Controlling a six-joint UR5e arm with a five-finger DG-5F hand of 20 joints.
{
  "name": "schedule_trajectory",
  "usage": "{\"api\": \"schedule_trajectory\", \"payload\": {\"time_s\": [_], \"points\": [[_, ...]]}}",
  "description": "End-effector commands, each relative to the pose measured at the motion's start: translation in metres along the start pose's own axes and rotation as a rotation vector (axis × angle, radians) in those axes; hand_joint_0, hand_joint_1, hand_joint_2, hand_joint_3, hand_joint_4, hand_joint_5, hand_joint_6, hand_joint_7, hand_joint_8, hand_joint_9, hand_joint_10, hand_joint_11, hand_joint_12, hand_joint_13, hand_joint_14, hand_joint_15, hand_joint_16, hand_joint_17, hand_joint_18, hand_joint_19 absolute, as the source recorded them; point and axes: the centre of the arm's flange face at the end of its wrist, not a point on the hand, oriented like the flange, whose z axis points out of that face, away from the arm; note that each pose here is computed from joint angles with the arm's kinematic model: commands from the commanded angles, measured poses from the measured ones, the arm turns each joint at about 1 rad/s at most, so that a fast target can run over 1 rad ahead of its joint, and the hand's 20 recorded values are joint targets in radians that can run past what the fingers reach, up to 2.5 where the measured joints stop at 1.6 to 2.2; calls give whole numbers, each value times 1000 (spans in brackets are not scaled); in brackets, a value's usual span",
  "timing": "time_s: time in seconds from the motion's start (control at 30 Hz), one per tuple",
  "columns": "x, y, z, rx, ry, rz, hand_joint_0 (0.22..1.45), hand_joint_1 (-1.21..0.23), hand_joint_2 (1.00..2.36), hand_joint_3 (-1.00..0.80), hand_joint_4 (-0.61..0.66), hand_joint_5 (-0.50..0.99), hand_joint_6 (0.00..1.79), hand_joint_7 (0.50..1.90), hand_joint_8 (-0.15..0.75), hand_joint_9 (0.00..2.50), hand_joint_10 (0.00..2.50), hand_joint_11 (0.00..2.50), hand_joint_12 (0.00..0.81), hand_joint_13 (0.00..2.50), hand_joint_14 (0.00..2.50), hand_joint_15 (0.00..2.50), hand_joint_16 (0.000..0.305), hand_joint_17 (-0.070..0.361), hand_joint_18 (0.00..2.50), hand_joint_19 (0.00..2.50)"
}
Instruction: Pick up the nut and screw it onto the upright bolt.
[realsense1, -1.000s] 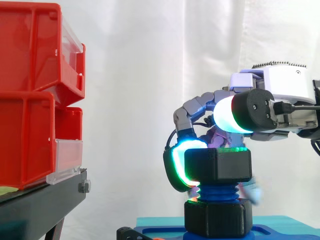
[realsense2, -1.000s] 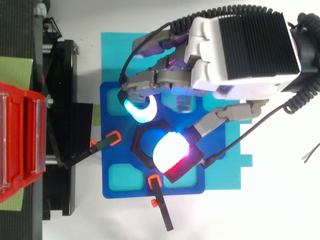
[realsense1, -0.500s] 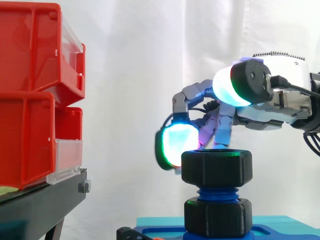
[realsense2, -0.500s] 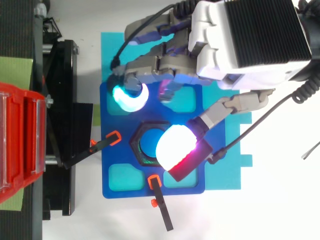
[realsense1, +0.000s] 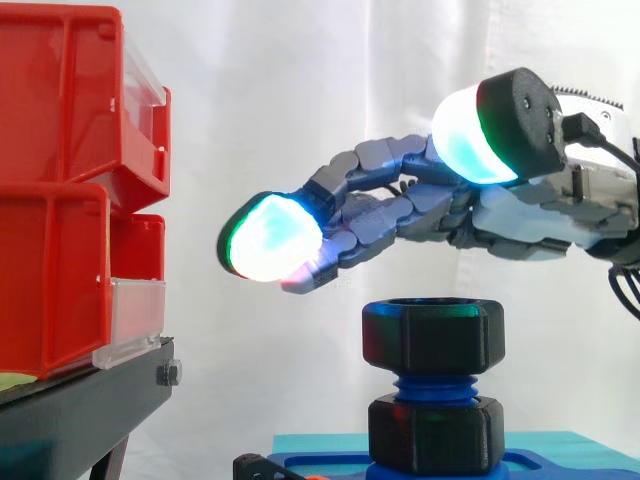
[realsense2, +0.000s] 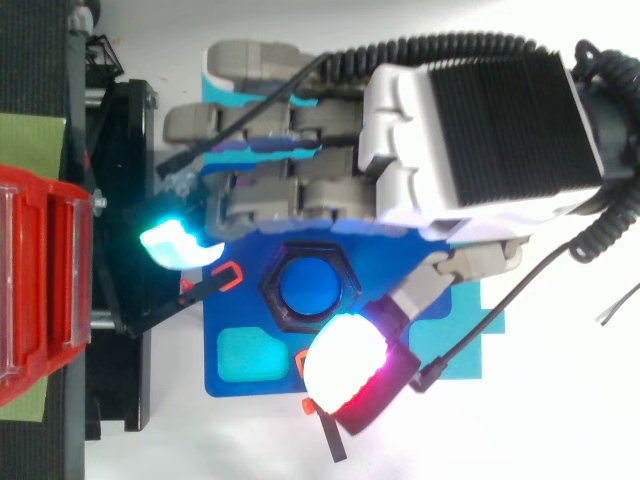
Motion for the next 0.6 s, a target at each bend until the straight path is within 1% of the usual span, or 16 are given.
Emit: {"api": "schedule_trajectory", "payload": {"time_s": [0.0,0.07,0.13,0.2,0.23,0.37,0.43,0.57], "points": [[7,8,3,2,7,4,461,-30,1000,-500,107,-243,501,562,201,235,0,0,349,0,0,0,42,95,0,0],[10,12,4,9,12,7,461,-23,1000,-500,114,-239,501,565,200,203,0,0,349,0,0,0,43,97,0,0],[12,14,3,18,27,11,460,-20,1000,-500,126,-233,501,578,200,199,0,0,352,0,0,0,43,98,0,0],[14,14,2,22,38,12,460,-20,1000,-500,150,-218,501,619,206,208,0,0,349,0,0,0,43,98,0,0],[15,16,2,22,45,14,463,-27,1000,-500,171,-204,501,661,215,225,0,0,343,0,0,0,43,96,0,0],[16,18,2,19,47,14,472,-59,1000,-500,211,-168,502,736,230,320,0,0,335,66,0,0,40,91,0,0],[18,19,2,19,51,13,478,-74,1000,-500,227,-152,503,798,245,392,0,0,325,112,0,0,38,86,0,0],[19,20,2,21,61,16,485,-90,1000,-500,253,-138,503,844,252,451,0,0,311,159,0,0,35,80,0,0]]}}
